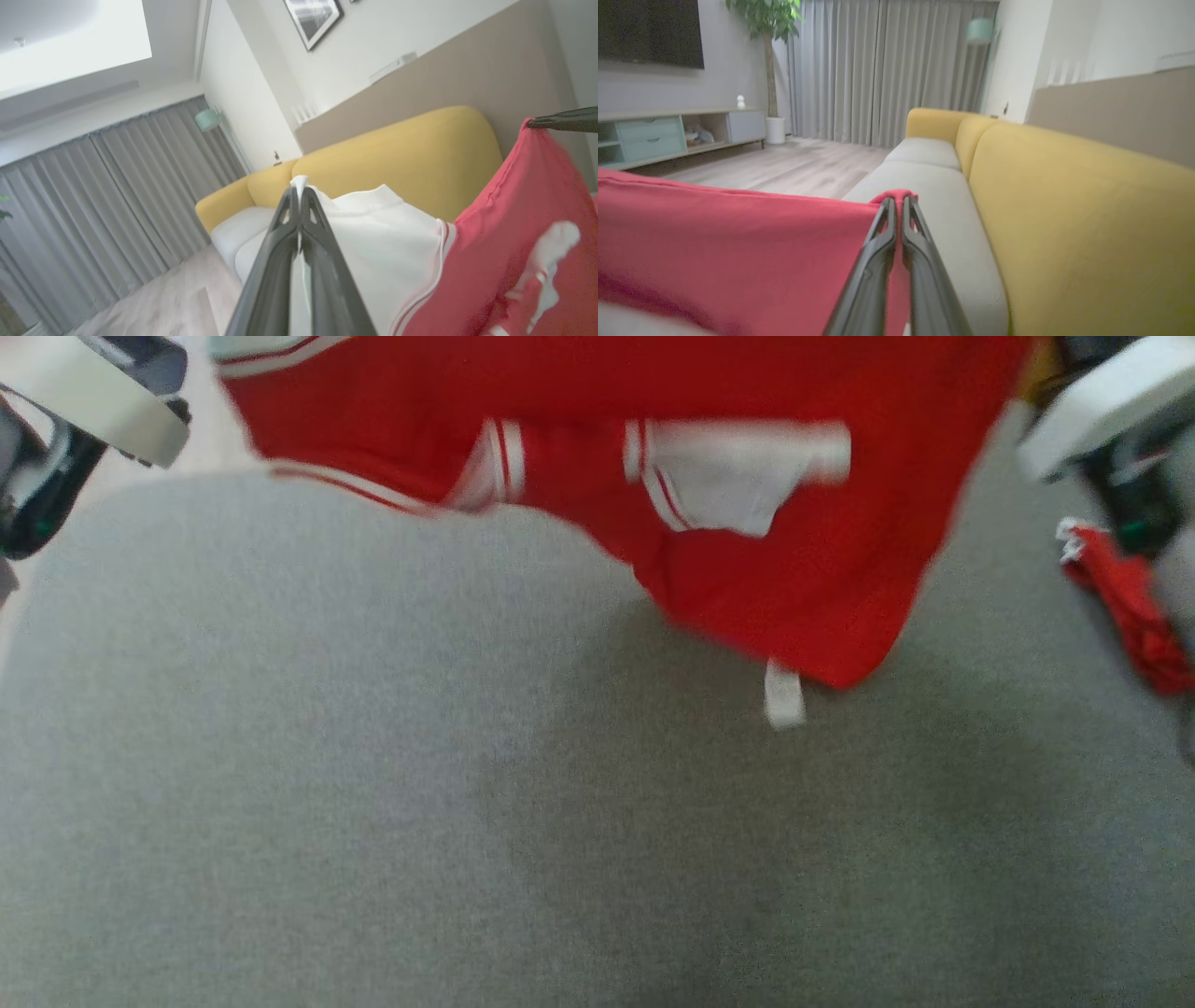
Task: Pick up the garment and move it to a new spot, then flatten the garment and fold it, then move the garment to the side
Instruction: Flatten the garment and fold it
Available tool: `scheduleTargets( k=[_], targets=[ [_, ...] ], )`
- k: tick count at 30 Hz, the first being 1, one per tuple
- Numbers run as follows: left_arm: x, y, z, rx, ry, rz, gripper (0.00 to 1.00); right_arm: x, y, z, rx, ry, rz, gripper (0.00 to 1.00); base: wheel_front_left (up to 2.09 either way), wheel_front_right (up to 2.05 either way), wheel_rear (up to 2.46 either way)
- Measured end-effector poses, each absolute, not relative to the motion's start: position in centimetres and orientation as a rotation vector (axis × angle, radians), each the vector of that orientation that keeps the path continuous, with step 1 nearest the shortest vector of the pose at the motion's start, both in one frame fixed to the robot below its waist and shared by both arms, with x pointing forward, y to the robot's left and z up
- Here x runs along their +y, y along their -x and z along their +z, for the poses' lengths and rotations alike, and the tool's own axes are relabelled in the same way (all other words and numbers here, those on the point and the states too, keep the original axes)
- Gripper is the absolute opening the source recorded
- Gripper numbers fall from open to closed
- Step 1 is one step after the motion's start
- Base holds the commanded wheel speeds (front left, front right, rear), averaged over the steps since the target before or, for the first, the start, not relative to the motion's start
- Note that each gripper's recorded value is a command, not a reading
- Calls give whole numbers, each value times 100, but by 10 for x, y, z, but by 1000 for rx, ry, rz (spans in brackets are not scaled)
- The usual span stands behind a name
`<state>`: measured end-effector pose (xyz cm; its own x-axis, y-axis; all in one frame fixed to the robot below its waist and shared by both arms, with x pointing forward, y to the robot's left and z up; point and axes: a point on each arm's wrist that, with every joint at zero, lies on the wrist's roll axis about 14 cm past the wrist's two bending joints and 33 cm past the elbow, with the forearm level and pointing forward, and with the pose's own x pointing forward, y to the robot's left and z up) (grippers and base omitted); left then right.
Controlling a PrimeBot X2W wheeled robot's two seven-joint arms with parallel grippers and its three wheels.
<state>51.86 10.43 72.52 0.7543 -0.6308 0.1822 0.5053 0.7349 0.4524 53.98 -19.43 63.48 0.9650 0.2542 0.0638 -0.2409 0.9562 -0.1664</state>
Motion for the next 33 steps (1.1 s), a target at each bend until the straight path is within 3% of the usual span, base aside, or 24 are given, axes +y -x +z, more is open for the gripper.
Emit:
scheduleTargets(
  k=[5,14,25,33],
  targets=[
    [95,-462,800,-521,-341,-671,0,-237,-505,722,-291,136,187,0,0,0,0],
    [98,-424,844,-615,-253,-692,0,-250,-477,779,-405,196,183,0,0,0,0],
    [93,-509,789,-422,-344,-643,0,-246,-541,722,-197,203,164,0,0,0,0],
    [90,-594,775,-484,-492,-518,0,-234,-613,712,-274,190,151,0,0,0,0]
  ],
)
